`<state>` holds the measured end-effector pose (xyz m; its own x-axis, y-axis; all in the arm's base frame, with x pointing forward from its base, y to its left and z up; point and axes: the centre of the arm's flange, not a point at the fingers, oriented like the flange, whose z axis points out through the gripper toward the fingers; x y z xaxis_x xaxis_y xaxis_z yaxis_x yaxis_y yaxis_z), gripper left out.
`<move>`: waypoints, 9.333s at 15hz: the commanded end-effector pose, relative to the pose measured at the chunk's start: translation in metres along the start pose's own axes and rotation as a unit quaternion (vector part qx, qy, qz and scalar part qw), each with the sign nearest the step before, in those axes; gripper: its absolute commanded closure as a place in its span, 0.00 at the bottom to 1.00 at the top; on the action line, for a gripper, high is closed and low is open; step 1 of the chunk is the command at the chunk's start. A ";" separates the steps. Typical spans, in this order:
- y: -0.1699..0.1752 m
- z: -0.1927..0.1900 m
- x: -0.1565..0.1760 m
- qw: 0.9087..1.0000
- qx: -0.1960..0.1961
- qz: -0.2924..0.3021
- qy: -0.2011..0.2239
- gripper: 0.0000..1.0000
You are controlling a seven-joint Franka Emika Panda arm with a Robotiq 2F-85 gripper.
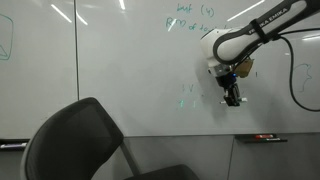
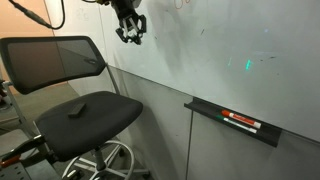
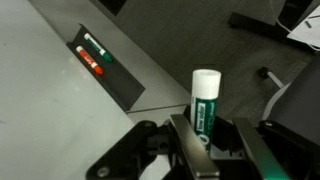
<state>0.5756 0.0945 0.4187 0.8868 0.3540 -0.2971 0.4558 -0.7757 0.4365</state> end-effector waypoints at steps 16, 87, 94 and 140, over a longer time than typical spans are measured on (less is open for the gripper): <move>-0.145 0.047 -0.048 0.974 0.225 0.004 0.021 0.93; -0.352 0.163 0.120 0.962 0.111 -0.215 0.124 0.58; -0.351 0.159 0.119 0.962 0.113 -0.214 0.125 0.25; -0.166 0.107 -0.052 0.995 0.048 -0.059 0.072 0.00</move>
<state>0.4440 0.1477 0.2705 0.8362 0.5042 -0.2157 0.5483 -0.7737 0.3173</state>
